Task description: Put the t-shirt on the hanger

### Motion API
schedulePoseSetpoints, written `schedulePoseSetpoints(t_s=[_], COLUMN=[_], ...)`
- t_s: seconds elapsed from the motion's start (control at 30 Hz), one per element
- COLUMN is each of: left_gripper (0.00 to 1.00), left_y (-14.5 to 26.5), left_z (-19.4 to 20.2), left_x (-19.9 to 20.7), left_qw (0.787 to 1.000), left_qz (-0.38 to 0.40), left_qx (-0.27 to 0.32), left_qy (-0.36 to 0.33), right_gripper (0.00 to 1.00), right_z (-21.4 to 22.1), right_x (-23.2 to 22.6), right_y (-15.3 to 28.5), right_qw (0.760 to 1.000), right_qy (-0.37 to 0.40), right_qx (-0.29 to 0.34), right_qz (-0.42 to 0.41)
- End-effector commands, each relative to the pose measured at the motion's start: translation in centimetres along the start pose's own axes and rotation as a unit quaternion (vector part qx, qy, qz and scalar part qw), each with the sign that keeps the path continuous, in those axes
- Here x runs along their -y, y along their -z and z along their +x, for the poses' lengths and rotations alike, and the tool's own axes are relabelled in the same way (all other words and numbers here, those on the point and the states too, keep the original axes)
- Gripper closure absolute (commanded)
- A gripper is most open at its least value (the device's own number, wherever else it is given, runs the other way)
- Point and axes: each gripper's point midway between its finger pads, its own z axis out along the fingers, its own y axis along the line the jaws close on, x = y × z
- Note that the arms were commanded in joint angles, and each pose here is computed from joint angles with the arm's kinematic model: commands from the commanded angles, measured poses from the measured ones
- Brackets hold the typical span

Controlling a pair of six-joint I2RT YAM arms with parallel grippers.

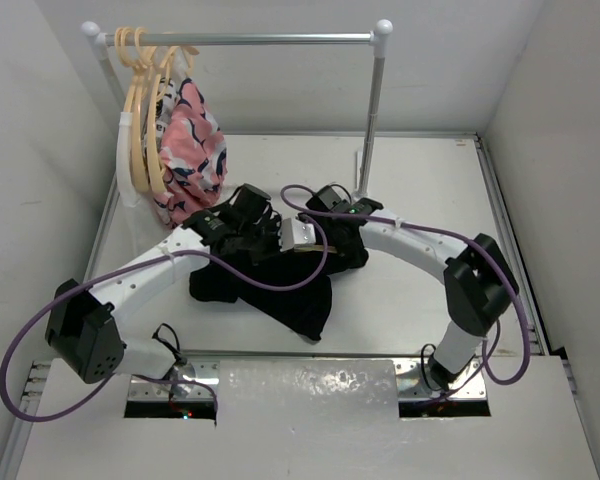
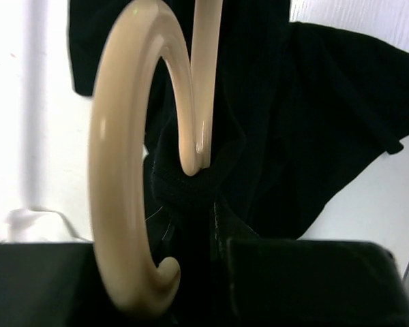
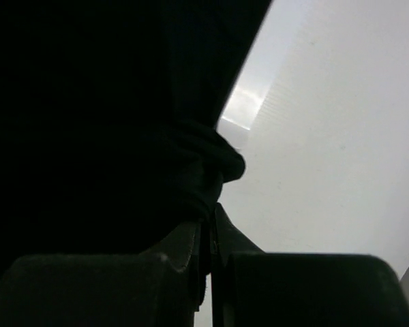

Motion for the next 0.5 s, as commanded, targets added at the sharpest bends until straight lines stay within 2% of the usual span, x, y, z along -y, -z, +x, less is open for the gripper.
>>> schedulePoseSetpoints(t_s=[0.0, 0.13, 0.3, 0.47], left_gripper=[1.00, 1.00, 1.00, 1.00], left_y=[-0.8, -0.9, -0.2, 0.3], left_z=[-0.8, 0.5, -0.5, 1.2], left_x=[-1.2, -1.1, -0.7, -1.2], left_qw=[0.999, 0.998, 0.998, 0.998], left_qz=[-0.032, -0.040, -0.029, -0.054], left_qx=[0.018, 0.016, 0.034, -0.003], left_qy=[0.025, 0.041, 0.047, 0.036], right_gripper=[1.00, 1.00, 1.00, 1.00], right_z=[-2.1, -2.2, -3.3, -3.7], right_x=[-1.1, -1.3, -2.7, -2.6], right_y=[2.2, 3.2, 4.3, 5.0], right_qw=[0.999, 0.996, 0.988, 0.986], right_qy=[0.005, 0.017, 0.022, 0.026], right_qx=[0.027, 0.056, 0.082, 0.096], right_qz=[-0.037, -0.070, -0.130, -0.137])
